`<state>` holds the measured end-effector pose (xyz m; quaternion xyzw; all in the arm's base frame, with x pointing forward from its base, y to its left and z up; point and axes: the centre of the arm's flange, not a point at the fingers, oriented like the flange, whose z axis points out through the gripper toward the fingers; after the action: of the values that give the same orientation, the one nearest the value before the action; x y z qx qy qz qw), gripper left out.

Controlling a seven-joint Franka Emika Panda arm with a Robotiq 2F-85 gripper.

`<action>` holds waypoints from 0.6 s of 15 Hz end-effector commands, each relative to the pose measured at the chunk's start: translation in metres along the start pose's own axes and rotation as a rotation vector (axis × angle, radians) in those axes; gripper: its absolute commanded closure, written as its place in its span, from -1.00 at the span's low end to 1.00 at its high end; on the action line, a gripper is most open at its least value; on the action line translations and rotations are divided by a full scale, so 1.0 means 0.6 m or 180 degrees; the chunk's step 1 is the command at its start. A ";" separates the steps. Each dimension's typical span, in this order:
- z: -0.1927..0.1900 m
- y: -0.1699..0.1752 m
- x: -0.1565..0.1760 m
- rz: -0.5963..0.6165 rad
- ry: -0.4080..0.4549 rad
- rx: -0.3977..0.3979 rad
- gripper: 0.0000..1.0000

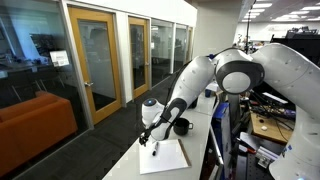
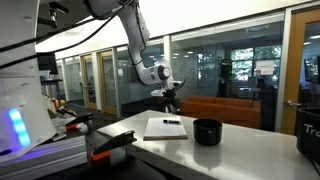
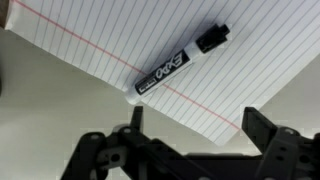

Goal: Pick up the pen and put it in the black cup.

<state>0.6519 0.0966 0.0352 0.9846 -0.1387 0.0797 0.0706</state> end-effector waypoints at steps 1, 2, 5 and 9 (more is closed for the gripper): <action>-0.016 -0.013 -0.002 0.0497 0.0157 -0.0105 -1.00; -0.019 -0.015 -0.005 0.0629 0.0188 -0.0136 -1.00; -0.029 -0.022 -0.015 0.0875 0.0243 -0.0253 -1.00; -0.019 -0.012 -0.038 0.1098 0.0201 -0.0422 -1.00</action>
<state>0.6426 0.1150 0.0418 0.9457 -0.2855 0.1163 0.1028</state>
